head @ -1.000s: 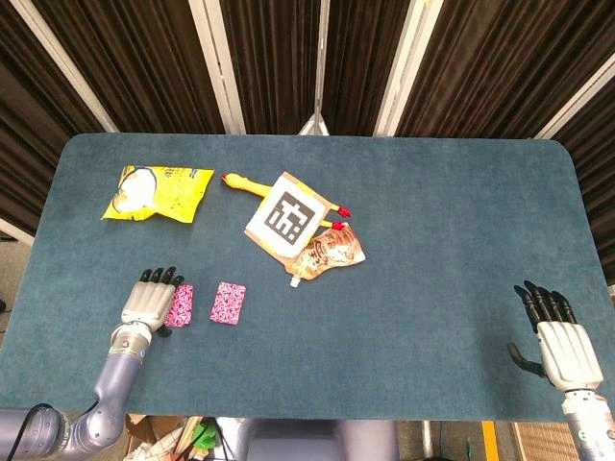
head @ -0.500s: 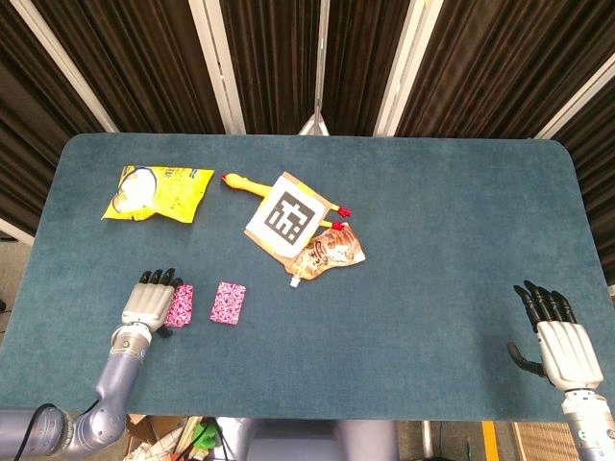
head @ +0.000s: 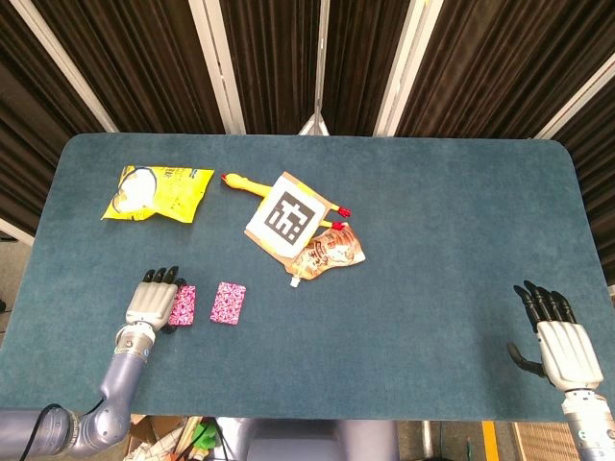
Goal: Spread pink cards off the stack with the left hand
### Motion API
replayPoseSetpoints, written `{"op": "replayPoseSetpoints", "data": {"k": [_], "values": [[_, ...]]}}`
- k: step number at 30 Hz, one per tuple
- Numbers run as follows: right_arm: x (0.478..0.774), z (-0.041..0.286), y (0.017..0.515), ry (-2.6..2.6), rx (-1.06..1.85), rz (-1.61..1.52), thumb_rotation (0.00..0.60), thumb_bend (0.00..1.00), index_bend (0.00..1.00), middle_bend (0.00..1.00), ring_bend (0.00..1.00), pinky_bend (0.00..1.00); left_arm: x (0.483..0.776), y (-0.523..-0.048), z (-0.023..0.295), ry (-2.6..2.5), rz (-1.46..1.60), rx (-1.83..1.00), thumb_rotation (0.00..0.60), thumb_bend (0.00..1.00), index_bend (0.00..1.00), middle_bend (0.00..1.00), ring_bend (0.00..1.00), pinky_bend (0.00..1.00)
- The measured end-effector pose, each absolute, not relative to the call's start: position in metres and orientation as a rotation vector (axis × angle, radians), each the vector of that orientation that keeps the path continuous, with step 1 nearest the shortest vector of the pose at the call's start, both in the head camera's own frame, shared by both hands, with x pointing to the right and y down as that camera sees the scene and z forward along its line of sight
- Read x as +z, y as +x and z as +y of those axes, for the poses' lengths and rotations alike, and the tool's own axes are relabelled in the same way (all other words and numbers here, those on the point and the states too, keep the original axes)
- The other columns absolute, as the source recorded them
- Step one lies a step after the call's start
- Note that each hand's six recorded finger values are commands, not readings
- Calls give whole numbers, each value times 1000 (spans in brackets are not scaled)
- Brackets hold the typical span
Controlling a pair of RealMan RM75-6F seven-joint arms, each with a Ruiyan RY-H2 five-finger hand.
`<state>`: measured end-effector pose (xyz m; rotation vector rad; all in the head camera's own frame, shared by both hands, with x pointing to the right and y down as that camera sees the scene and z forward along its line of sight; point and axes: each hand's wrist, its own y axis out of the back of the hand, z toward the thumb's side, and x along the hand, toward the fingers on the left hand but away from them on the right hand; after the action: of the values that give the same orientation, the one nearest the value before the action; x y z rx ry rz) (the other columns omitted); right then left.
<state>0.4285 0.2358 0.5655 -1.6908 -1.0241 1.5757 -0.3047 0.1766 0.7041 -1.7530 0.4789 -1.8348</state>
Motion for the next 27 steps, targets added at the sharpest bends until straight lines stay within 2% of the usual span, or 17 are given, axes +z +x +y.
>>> {"op": "replayPoseSetpoints", "data": {"k": [14,27], "values": [[565,236,428,-1690,1574,-1027,600,362,0,0,0,18,680,-307,160,-1749,550,-1793,600,461,398,0,0,0],[566,236,428,-1688,1578,-1022,600,362,0,0,0,19,683,-353,163,-1650,521,-1890,600,458,362,0,0,0]]}}
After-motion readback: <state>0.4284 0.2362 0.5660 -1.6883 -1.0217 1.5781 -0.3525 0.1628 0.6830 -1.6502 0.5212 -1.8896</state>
